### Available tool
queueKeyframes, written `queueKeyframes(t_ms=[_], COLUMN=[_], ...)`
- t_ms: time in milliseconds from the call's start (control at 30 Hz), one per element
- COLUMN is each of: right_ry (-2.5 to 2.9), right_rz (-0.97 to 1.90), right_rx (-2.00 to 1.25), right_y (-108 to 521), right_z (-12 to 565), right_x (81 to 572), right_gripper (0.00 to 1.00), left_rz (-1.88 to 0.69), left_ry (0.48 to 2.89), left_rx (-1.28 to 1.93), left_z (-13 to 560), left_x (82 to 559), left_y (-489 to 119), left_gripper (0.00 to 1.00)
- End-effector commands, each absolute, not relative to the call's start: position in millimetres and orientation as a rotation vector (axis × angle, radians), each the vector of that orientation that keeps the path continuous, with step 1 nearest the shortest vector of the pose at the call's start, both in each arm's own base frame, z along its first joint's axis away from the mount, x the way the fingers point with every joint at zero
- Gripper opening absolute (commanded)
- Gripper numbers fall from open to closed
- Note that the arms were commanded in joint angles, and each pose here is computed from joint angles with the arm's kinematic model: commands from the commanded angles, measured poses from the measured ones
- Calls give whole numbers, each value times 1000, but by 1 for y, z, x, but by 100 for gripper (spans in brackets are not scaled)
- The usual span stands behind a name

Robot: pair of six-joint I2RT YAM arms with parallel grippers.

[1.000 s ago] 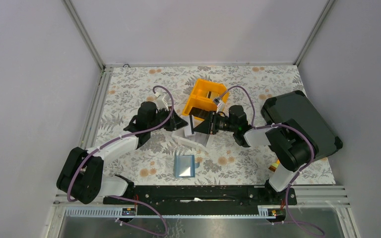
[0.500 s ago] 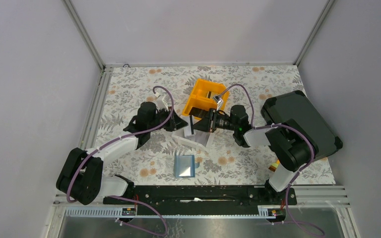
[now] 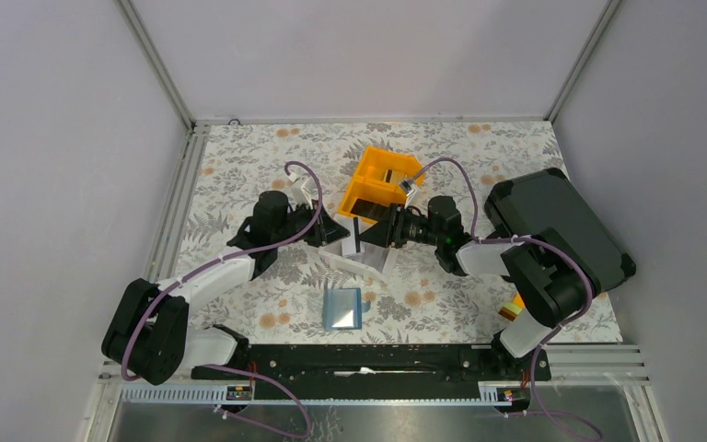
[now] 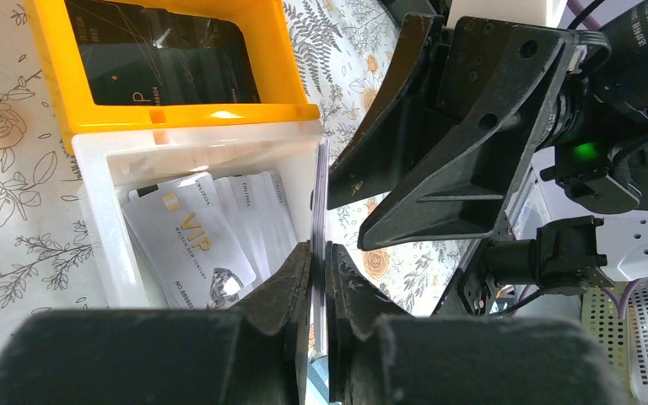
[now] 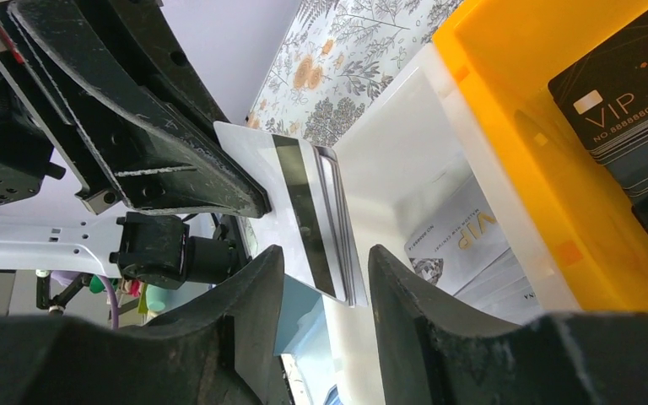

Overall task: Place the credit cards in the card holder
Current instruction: Pick up the credit card from the storage box.

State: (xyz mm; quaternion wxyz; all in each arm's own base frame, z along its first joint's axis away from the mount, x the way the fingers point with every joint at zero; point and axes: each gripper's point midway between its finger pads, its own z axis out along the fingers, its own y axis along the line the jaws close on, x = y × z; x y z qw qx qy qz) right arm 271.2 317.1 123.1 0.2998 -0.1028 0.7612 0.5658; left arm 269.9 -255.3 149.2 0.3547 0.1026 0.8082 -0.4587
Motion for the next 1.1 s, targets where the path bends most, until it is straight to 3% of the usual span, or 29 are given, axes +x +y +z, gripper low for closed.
queueKeyframes(t_ms=[0, 567, 1067], right_ry=[1974, 1956, 1976], right_rz=[1472, 1600, 1594], right_rx=[-290, -375, -379], right_y=[313, 311, 314], right_z=[131, 131, 121], right_x=[278, 259, 263], right_gripper=[49, 29, 32], left_rz=[-1214, -1211, -1228], left_ry=[1946, 1915, 1897], left_rx=[338, 322, 333], left_z=[180, 187, 192], left_x=[274, 275, 272], left_y=[-259, -254, -255], left_gripper=[0, 0, 0])
